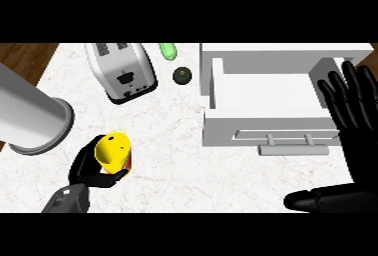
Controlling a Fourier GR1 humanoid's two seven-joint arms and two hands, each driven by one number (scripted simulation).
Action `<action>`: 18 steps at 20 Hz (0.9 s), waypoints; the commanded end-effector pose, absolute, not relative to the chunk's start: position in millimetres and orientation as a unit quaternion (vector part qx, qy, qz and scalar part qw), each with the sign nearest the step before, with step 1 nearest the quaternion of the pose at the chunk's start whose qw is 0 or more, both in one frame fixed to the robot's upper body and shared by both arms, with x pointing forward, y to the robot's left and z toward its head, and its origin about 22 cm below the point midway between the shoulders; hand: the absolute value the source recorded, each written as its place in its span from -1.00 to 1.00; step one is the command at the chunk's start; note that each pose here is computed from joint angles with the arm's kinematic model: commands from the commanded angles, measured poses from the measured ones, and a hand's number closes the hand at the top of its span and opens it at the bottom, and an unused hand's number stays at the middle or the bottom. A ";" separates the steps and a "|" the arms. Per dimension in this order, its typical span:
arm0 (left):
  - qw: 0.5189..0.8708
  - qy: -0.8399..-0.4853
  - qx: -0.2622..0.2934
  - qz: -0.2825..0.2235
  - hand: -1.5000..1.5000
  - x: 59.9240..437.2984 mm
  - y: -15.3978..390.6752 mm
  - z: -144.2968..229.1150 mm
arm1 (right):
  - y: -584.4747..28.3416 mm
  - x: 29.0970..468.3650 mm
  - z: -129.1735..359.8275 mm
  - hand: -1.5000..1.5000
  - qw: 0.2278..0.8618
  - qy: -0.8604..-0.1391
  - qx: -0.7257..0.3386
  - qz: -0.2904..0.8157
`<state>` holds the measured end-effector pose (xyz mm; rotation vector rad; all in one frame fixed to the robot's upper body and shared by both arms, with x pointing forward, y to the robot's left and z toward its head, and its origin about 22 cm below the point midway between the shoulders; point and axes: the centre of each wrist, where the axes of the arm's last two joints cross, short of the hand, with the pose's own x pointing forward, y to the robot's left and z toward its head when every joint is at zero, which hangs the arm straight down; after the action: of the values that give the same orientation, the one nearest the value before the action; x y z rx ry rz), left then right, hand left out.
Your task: Pick up the cup, place it into the drawer and close the drawer
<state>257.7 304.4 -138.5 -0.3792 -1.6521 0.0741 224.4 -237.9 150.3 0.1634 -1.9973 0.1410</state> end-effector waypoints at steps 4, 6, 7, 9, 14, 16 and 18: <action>0.581 -0.792 -0.180 0.043 1.00 260.5 295.0 -138.8 | -229.9 221.5 140.0 -1.00 0.537 -0.839 0.068 0.061; 0.575 -0.802 -0.140 0.081 1.00 265.1 303.0 -134.7 | -239.6 216.5 128.3 -1.00 0.531 -0.842 0.074 0.060; 0.575 -0.806 -0.113 0.088 1.00 254.1 296.6 -141.7 | -240.9 224.6 148.6 -1.00 0.531 -0.843 0.069 0.047; 0.568 -0.811 -0.070 0.118 1.00 248.7 278.0 -148.6 | -247.2 224.1 152.3 -1.00 0.533 -0.842 0.057 0.057; 0.536 -0.833 -0.042 0.128 1.00 265.7 301.3 -125.4 | -245.3 223.1 122.0 -1.00 0.534 -0.841 0.063 0.059; 0.519 -0.841 -0.073 0.132 1.00 275.2 260.4 -118.5 | -243.4 222.2 133.6 -1.00 0.534 -0.842 0.064 0.051; 0.510 -0.848 -0.091 0.113 1.00 267.6 294.6 -108.1 | -229.5 217.0 135.6 -1.00 0.541 -0.837 0.059 0.057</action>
<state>267.3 283.4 -123.9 -0.1275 -1.9471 0.2836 217.9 -237.5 139.7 0.1520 -1.9987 0.1401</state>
